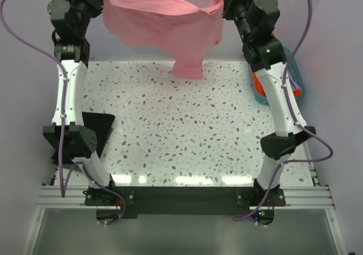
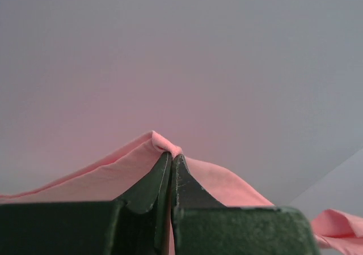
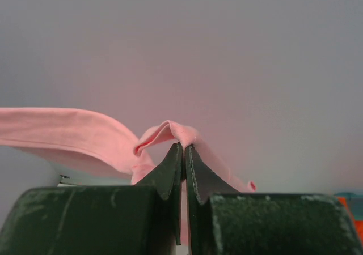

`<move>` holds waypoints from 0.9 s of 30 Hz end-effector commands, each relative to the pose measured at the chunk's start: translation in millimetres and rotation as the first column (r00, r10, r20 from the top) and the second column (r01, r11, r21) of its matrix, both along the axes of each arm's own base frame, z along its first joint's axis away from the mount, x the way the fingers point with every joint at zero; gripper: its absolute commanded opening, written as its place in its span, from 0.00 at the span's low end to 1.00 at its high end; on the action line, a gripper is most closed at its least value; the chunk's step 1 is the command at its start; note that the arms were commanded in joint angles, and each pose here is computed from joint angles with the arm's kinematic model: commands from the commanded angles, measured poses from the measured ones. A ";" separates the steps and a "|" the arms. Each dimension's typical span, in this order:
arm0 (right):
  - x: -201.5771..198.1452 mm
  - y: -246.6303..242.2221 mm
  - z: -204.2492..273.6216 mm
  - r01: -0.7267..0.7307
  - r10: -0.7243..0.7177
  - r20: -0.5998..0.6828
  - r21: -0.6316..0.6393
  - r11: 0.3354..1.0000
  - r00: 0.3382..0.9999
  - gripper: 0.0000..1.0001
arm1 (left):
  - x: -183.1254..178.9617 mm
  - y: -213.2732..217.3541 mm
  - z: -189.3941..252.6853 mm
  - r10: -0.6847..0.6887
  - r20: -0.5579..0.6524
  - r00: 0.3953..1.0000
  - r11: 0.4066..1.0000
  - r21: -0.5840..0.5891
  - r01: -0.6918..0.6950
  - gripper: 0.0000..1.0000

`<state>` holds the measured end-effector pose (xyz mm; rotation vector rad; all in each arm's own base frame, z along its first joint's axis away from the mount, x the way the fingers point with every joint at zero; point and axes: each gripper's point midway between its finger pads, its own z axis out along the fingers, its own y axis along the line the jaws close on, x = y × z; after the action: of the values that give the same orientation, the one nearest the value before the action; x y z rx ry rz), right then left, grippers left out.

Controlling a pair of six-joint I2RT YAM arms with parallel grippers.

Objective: Fold and stack the t-shirts
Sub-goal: Flatten the tshirt out

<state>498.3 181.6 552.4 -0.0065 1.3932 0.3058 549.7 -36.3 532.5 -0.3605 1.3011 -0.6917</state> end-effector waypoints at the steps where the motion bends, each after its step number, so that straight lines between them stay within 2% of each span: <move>1: -31.1 -21.5 34.2 0.038 -0.039 0.102 0.015 0.999 0.994 0.00 | -28.4 10.4 7.2 -0.014 0.040 0.999 1.000 -0.004 0.015 0.00; 3: -29.7 -24.7 8.6 0.055 -0.055 0.030 0.004 0.998 0.998 0.00 | -32.8 12.8 -15.9 -0.008 0.000 1.000 1.000 -0.012 0.008 0.00; 4: -21.6 -22.1 -30.8 0.060 -0.061 -0.057 -0.027 0.998 0.996 0.00 | -28.0 14.4 -60.9 -0.005 -0.094 0.996 1.000 -0.026 0.003 0.00; 5: -33.8 -29.3 -33.8 0.071 -0.072 -0.069 -0.022 0.997 0.995 0.00 | -41.8 14.3 -62.3 -0.002 -0.095 0.995 0.999 -0.034 -0.001 0.00; 6: -35.5 -29.1 -53.7 0.072 -0.073 -0.117 -0.015 0.997 0.990 0.00 | -45.2 14.5 -81.7 -0.001 -0.136 0.991 0.999 -0.047 -0.006 0.00; 7: -32.9 -27.5 -109.3 0.069 -0.080 -0.229 -0.055 0.996 0.970 0.00 | -54.7 12.6 -122.0 -0.007 -0.218 0.976 0.997 -0.072 -0.009 0.00; 9: -55.6 -36.1 -137.9 0.078 -0.080 -0.293 -0.017 0.997 0.953 0.00 | -66.3 12.4 -170.8 -0.008 -0.316 0.949 0.994 -0.108 -0.027 0.00; 10: -63.3 -37.5 -198.8 0.075 -0.088 -0.400 -0.049 0.996 0.913 0.00 | -81.2 11.1 -222.7 -0.013 -0.416 0.909 0.990 -0.130 -0.045 0.00; 12: -87.9 -44.7 -231.6 0.090 -0.081 -0.452 -0.001 0.996 0.888 0.00 | -99.7 9.5 -275.7 -0.022 -0.518 0.855 0.984 -0.164 -0.074 0.00; 13: -103.3 -49.2 -293.7 0.091 -0.096 -0.553 -0.037 0.995 0.827 0.00 | -118.7 8.8 -324.4 -0.023 -0.603 0.797 0.980 -0.172 -0.102 0.00; 14: -113.4 -51.2 -317.0 0.092 -0.094 -0.590 -0.033 0.995 0.802 0.00 | -129.3 8.4 -346.9 -0.024 -0.641 0.767 0.978 -0.174 -0.115 0.00; 15: -124.8 -51.6 -332.0 0.096 -0.077 -0.614 -0.001 0.995 0.786 0.00 | -149.6 7.4 -388.8 -0.025 -0.707 0.707 0.976 -0.169 -0.135 0.00; 16: -144.4 -54.9 -379.9 0.090 -0.078 -0.690 -0.019 0.996 0.720 0.00 | -158.3 9.0 -404.7 -0.014 -0.729 0.684 0.975 -0.162 -0.153 0.00; 18: -171.4 -57.6 -432.5 0.094 -0.062 -0.763 -0.001 0.996 0.643 0.00 | -184.9 10.1 -448.6 -0.004 -0.797 0.604 0.972 -0.145 -0.185 0.00; 21: -204.7 -59.7 -481.9 0.101 -0.034 -0.834 0.026 0.994 0.550 0.00 | -211.1 8.3 -479.8 -0.005 -0.840 0.542 0.970 -0.137 -0.202 0.00; 24: -231.8 -66.6 -508.9 0.123 -0.028 -0.867 0.038 0.992 0.497 0.02 | -230.0 12.6 -490.0 0.025 -0.852 0.522 0.968 -0.109 -0.225 0.00; 25: -235.7 -66.6 -505.0 0.125 -0.014 -0.860 0.058 0.990 0.510 0.07 | -236.9 13.6 -493.0 0.033 -0.861 0.508 0.967 -0.101 -0.233 0.00; 26: -239.7 -67.2 -503.3 0.129 -0.005 -0.858 0.072 0.989 0.513 0.20 | -241.6 14.4 -493.7 0.041 -0.863 0.504 0.967 -0.092 -0.236 0.00; 27: -248.1 -69.1 -505.7 0.131 -0.001 -0.867 0.074 0.989 0.499 0.27 | -246.3 16.9 -491.1 0.057 -0.857 0.512 0.966 -0.083 -0.246 0.00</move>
<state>238.2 99.0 19.4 0.2754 2.5257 0.1992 300.3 -29.5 23.4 -1.0878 2.2130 -0.5103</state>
